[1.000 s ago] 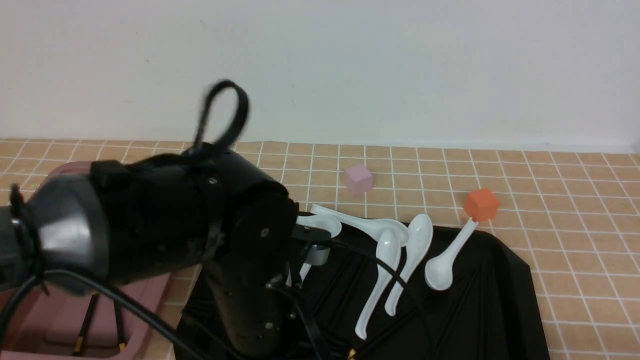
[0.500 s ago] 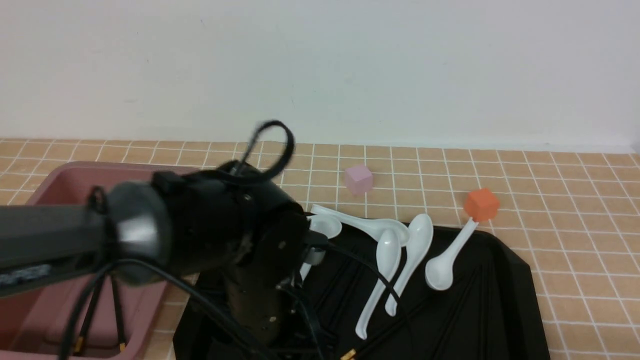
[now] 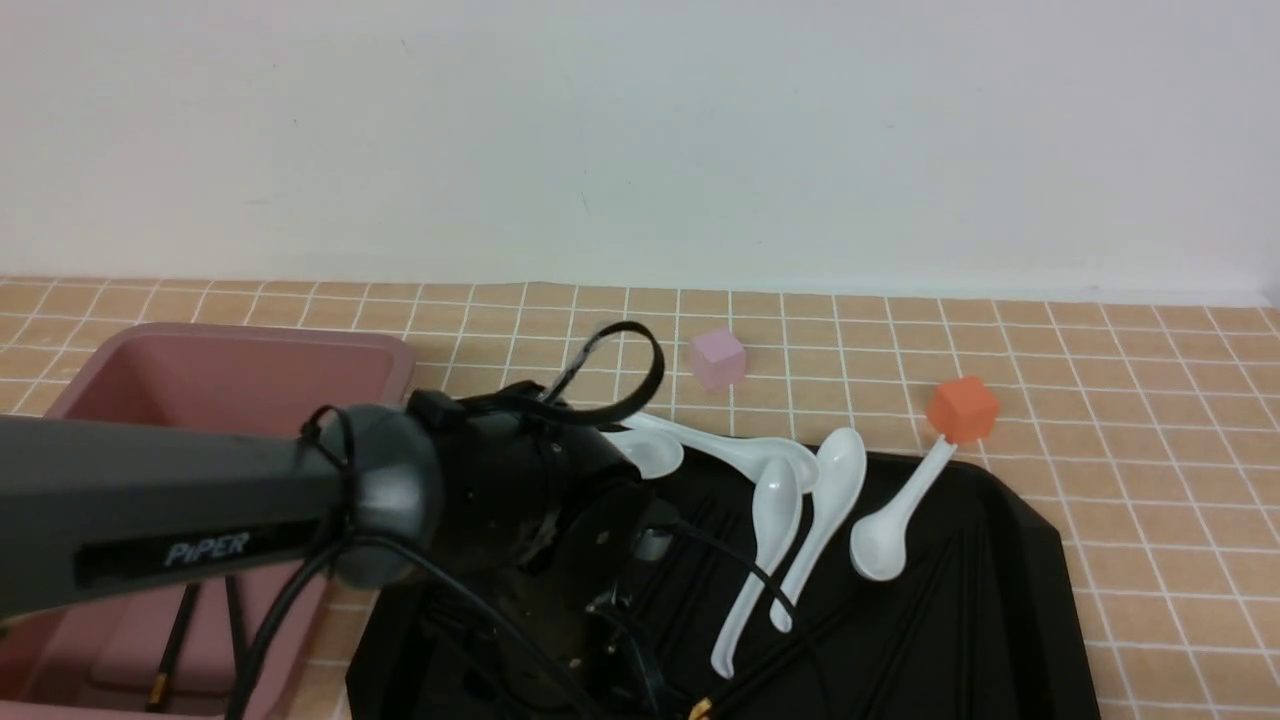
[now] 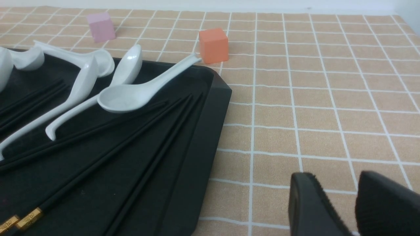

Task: On brown tablecloth take chopsticks from black tray and put them in box.
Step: 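Reach over to the black tray and grasp a pair of chopsticks with the left gripper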

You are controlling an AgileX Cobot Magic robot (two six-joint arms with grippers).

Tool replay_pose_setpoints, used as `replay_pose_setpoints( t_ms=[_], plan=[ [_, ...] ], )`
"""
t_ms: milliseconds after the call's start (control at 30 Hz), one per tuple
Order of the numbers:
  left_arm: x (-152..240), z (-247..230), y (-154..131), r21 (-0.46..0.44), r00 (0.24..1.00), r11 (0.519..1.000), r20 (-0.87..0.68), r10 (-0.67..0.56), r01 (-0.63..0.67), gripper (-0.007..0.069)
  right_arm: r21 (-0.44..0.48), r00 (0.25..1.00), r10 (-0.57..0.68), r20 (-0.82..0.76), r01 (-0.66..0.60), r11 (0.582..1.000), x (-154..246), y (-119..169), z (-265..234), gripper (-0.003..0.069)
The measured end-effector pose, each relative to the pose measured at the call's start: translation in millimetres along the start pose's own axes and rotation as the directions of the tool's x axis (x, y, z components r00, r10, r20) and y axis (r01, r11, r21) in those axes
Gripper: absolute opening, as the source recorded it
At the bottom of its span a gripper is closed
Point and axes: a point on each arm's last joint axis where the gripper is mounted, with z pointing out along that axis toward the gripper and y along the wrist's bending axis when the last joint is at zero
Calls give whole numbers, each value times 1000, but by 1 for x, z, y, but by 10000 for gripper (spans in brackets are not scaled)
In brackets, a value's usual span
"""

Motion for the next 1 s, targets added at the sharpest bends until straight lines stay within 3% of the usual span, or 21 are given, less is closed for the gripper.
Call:
replay_pose_setpoints(
  t_ms=[567, 800, 933, 1000],
  plan=[
    [-6, 15, -3, -10, 1000, 1000, 0, 15, -15, 351, 0, 1000, 0, 0, 0, 1000, 0, 0, 0, 240],
    [-6, 16, -4, -3, 1000, 1000, 0, 9, -9, 257, 0, 1000, 0, 0, 0, 1000, 0, 0, 0, 240],
    [-6, 16, -5, 9, 1000, 1000, -3, -4, 4, 106, 0, 1000, 0, 0, 0, 1000, 0, 0, 0, 240],
    [-6, 16, -5, 9, 1000, 1000, -3, -4, 4, 102, 0, 1000, 0, 0, 0, 1000, 0, 0, 0, 240]
  ],
)
